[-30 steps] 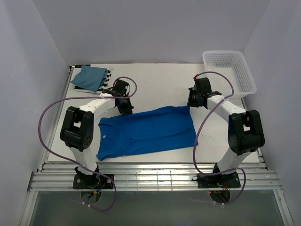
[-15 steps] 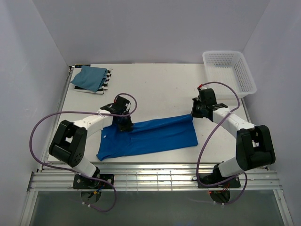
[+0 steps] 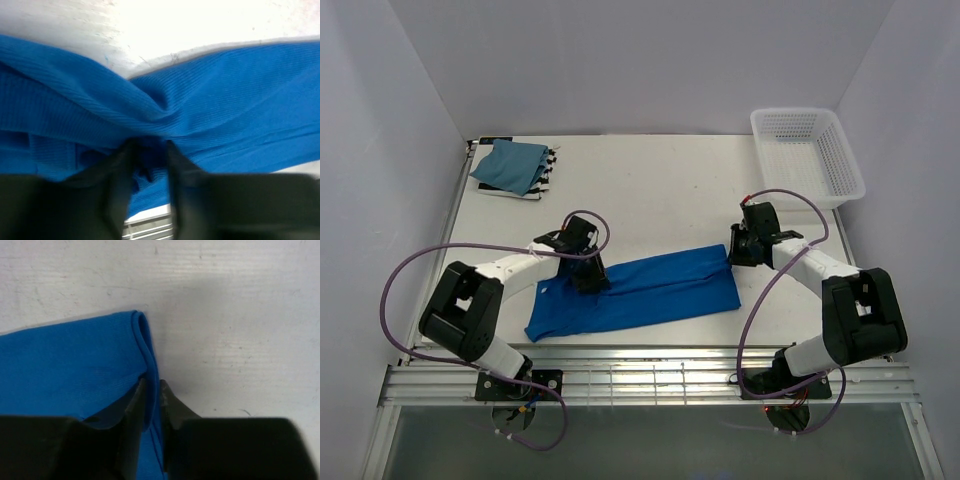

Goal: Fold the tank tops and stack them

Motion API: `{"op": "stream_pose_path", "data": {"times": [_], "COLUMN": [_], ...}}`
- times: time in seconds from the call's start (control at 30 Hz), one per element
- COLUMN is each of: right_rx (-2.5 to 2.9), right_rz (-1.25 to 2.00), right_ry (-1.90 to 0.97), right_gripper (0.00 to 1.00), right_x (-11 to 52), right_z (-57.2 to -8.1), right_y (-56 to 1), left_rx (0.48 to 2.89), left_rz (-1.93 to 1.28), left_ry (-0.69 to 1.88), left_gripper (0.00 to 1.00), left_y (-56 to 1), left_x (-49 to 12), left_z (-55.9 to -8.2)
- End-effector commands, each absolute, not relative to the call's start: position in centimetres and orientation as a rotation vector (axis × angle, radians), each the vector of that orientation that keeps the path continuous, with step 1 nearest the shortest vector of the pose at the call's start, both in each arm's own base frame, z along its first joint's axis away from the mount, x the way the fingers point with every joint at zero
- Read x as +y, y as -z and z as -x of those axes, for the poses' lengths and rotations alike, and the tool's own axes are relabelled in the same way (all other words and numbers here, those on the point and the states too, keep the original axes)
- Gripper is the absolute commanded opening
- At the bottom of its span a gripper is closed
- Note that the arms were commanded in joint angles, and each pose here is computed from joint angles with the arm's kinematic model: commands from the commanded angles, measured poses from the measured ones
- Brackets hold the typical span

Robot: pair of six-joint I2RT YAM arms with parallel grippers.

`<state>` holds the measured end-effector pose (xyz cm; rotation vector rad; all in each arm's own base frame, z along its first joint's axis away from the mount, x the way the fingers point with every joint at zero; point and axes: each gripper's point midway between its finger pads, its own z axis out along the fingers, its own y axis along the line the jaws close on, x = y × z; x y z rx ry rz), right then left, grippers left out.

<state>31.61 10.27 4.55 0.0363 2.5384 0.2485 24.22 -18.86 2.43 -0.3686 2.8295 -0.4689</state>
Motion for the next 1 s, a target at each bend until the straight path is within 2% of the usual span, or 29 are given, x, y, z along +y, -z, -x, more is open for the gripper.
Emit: {"op": "stream_pose_path", "data": {"times": [0.0,0.07,0.13,0.17,0.2,0.23,0.33,0.37,0.47,0.7,0.83,0.97], "right_rx": [2.526,2.518,2.492,2.48,2.472,2.44,2.378,2.363,2.32,2.298,2.346,2.43], "right_rz": [-0.006,0.013,0.029,0.034,0.043,0.071,0.111,0.119,0.179,0.397,0.472,0.452], "right_ry": [-0.236,-0.245,-0.269,-0.277,-0.287,-0.337,-0.412,-0.433,-0.533,-0.653,-0.719,-0.714], "right_gripper": [0.31,0.4,0.44,0.48,0.61,0.66,0.83,0.89,0.9,0.9,0.9,0.9], "right_x": [9.8,9.7,9.9,9.9,10.0,10.6,11.7,12.0,13.6,19.4,22.6,22.9], "right_z": [-30.8,-30.1,-29.7,-29.6,-29.5,-29.4,-29.5,-29.6,-29.7,-29.1,-27.8,-27.2], "right_y": [-4.6,-4.9,-5.9,-6.3,-6.7,-7.9,-10.1,-10.6,-12.0,-12.4,-10.2,-7.6], "left_rx": [2.846,2.834,2.826,2.797,2.793,2.777,2.718,2.7,2.609,2.496,2.541,2.597], "left_rz": [0.399,0.417,0.426,0.426,0.425,0.429,0.425,0.426,0.421,0.531,0.642,0.696], "left_ry": [0.525,0.527,0.518,0.542,0.545,0.554,0.584,0.581,0.52,0.167,0.066,-0.047], "left_gripper": [0.49,0.65,0.7,0.78,0.8,0.82,0.98,0.98,0.98,0.98,0.98,0.98], "left_y": [-3.3,-4.3,-5.2,-6.3,-6.9,-7.5,-10.1,-10.7,-12.7,-13.7,-11.1,-7.8], "left_x": [-19.2,-19.0,-18.7,-18.7,-18.6,-18.5,-18.5,-18.4,-17.7,-14.0,-11.4,-9.4], "left_z": [-22.5,-21.9,-21.4,-21.4,-21.1,-21.0,-21.2,-21.4,-23.3,-31.2,-33.8,-33.2]}}
